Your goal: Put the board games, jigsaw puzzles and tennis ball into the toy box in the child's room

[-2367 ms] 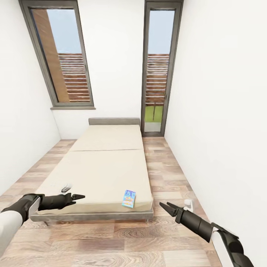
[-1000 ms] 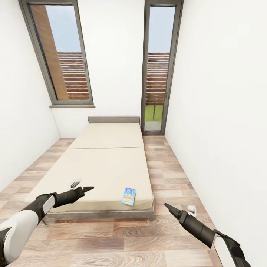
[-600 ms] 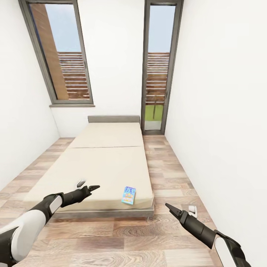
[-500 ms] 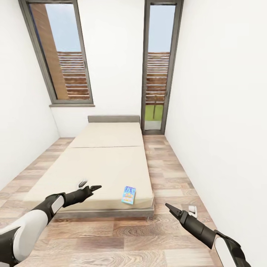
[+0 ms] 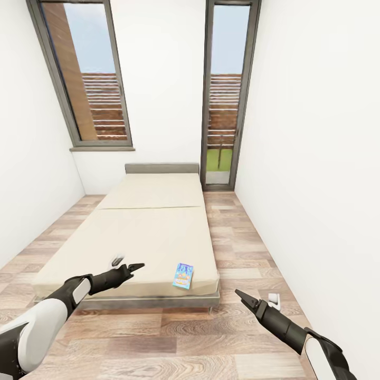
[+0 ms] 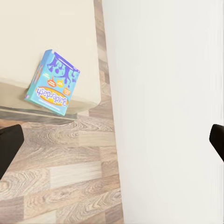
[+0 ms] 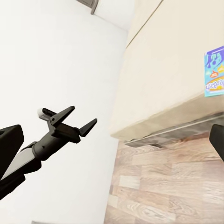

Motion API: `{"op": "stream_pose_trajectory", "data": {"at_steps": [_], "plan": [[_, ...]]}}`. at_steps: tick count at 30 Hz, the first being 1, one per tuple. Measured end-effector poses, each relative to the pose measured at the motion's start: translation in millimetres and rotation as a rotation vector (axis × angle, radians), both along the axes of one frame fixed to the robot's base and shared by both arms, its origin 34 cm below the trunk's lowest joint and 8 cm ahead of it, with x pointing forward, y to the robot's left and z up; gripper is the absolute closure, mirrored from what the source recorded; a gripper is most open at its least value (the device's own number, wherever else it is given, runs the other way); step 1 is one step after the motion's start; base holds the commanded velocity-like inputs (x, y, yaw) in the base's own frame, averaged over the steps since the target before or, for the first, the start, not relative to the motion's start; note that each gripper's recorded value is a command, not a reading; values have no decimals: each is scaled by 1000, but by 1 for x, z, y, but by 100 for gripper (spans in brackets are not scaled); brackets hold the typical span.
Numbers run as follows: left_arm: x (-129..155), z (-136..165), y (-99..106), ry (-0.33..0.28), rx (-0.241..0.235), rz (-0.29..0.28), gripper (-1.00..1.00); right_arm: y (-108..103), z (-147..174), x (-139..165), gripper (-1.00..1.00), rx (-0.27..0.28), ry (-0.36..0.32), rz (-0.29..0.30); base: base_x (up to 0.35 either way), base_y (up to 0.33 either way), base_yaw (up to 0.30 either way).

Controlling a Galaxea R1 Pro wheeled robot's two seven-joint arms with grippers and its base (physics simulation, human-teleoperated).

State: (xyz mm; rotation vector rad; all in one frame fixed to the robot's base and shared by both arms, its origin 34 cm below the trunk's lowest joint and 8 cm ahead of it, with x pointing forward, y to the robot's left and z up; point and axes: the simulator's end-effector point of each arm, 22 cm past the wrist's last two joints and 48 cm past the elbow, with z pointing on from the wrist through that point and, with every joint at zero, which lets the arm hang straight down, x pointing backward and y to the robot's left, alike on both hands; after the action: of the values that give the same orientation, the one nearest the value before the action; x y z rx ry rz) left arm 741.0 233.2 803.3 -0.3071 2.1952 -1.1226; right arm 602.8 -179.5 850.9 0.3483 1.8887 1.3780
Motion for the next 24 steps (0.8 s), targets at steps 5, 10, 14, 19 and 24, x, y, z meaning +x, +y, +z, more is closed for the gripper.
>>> {"op": "stream_pose_trajectory", "data": {"at_steps": [5,10,14,19,24], "plan": [[-1,4,-3,-10,-19,-11,-100,-1,-1,0,-100,-5,5,-3,0,0,0],[-2,7,-8,-13,-39,-23,-100,-2,-4,1,-100,-14,14,-10,0,0,0],[-8,3,-25,14,-66,-40,-100,-2,-6,1,-100,-18,18,-14,0,0,0],[-13,-1,-46,35,-99,-55,-100,-3,-8,1,-100,-19,24,-15,0,0,0],[-17,-4,-62,48,-125,-65,-100,-3,-10,1,-100,-19,28,-16,0,0,0]]}}
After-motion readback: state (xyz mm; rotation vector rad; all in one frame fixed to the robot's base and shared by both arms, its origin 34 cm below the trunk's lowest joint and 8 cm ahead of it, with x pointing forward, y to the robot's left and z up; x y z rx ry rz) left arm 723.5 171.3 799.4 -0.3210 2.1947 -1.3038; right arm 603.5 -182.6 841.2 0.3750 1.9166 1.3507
